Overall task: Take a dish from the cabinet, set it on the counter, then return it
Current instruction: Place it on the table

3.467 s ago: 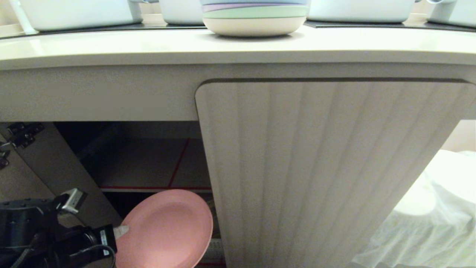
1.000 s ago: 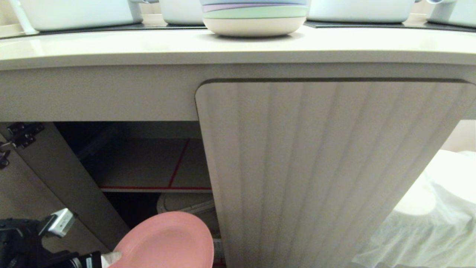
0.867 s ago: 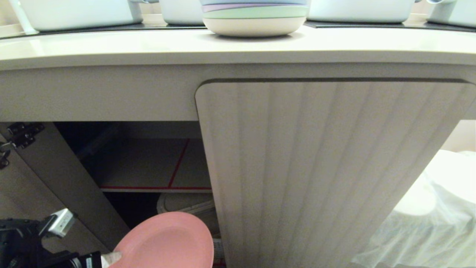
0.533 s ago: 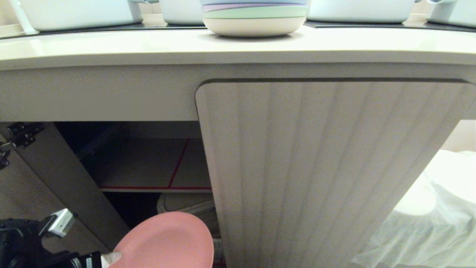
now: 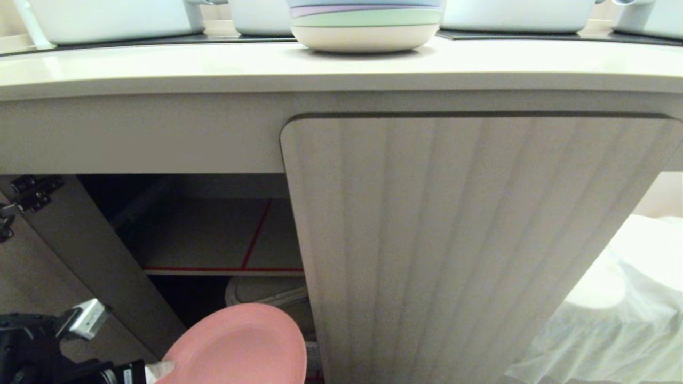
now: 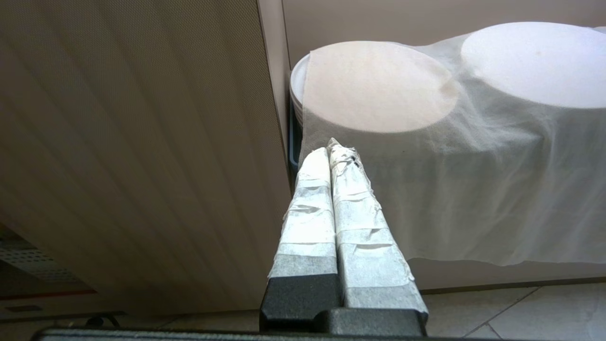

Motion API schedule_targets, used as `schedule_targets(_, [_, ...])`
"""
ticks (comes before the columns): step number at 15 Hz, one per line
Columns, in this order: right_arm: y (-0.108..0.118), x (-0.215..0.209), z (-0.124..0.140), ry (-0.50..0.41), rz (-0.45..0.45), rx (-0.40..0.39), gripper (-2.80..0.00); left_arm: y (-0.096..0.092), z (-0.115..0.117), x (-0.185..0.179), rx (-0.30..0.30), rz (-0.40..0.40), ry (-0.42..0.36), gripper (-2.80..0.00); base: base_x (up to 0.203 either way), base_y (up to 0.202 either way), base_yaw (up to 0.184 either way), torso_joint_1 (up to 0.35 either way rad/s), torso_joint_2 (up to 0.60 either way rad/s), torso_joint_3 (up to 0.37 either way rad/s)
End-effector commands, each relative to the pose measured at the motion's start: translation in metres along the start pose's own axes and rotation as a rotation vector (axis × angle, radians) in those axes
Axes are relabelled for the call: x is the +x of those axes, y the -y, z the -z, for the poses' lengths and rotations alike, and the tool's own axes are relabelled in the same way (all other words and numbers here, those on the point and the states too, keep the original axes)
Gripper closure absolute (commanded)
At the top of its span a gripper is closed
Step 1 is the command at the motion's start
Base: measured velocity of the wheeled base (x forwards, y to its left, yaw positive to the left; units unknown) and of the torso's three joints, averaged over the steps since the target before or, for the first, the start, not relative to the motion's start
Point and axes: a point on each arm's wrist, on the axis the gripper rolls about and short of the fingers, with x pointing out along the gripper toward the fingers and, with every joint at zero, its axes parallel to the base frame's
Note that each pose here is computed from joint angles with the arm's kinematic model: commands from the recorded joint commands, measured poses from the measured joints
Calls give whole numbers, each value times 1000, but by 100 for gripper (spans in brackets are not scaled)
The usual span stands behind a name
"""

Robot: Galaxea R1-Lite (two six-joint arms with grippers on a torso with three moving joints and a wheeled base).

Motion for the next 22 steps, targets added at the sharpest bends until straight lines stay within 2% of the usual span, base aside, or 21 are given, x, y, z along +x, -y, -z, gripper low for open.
schedule_targets(1, [0, 0, 0, 1, 0, 0, 0, 0, 0, 0, -3, 1, -1, 0, 0, 0, 0, 0, 0, 0])
schedule_targets(6, [0, 0, 0, 1, 0, -1, 0, 0, 0, 0, -3, 0, -2, 0, 0, 0, 0, 43, -199, -200])
schedule_targets(22, [0, 0, 0, 1, 0, 0, 0, 0, 0, 0, -2, 4, -4, 0, 0, 0, 0, 196, -492, -287])
